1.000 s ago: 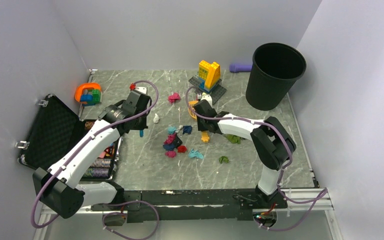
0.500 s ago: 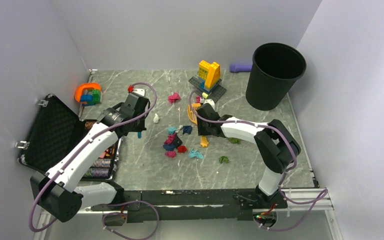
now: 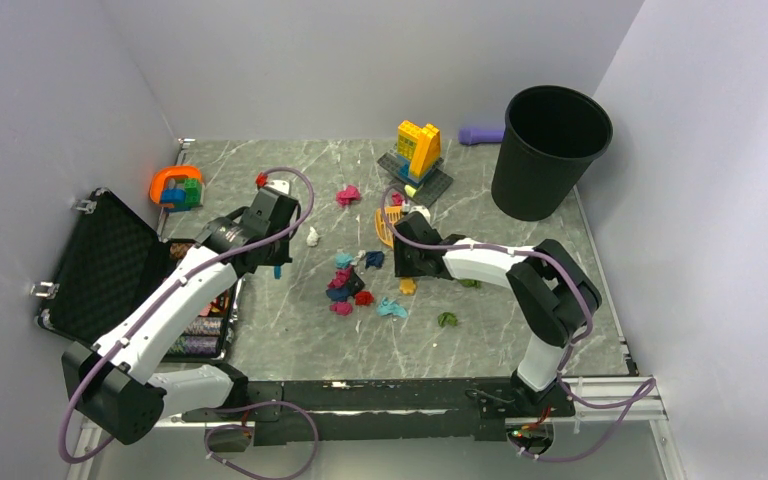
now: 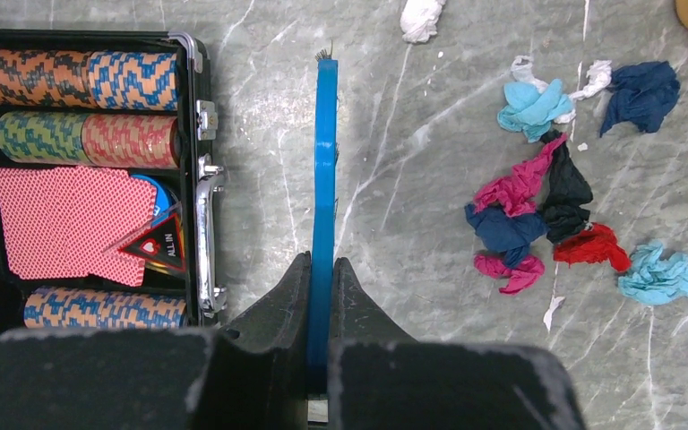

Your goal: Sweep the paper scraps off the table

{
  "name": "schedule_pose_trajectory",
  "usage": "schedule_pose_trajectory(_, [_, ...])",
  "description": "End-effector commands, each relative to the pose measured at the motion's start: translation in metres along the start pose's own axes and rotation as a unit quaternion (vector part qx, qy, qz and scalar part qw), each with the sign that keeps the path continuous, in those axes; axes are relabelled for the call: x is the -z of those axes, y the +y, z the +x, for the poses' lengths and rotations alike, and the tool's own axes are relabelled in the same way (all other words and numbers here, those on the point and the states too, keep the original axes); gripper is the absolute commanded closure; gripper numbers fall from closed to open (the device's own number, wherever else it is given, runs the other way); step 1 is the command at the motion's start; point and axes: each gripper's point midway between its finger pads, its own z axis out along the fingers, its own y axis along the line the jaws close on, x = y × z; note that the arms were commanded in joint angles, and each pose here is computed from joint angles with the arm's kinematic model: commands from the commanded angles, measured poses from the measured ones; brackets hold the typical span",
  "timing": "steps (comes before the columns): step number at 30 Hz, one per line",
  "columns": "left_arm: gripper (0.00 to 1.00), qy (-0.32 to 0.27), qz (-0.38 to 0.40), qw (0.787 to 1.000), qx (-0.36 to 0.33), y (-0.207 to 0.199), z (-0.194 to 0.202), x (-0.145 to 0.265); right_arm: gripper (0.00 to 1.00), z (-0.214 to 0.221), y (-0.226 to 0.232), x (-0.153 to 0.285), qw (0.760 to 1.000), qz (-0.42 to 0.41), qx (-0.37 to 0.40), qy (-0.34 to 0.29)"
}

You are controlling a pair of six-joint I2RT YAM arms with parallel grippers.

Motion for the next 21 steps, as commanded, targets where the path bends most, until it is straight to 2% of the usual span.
schedule_pose_trajectory(1, [1.0, -0.024, -0.006, 1.0, 0.004, 0.005, -0.008, 0.002, 0.61, -0.004, 0.015, -0.005, 1.0, -0.023, -0.008, -0.007])
schedule_pose_trajectory(19, [1.0, -0.025, -0.01, 1.0, 0.004, 0.006, -0.008, -0.001, 0.72, -0.019, -0.003, -0.022, 0.995, 0.094, 0.024, -0.025])
schedule_pose_trajectory(21, [1.0, -0.025, -0.01, 1.0, 0.005, 0.005, -0.008, -0.002, 0.77, -0.019, -0.004, -0.023, 0.994, 0.099, 0.027, -0.025])
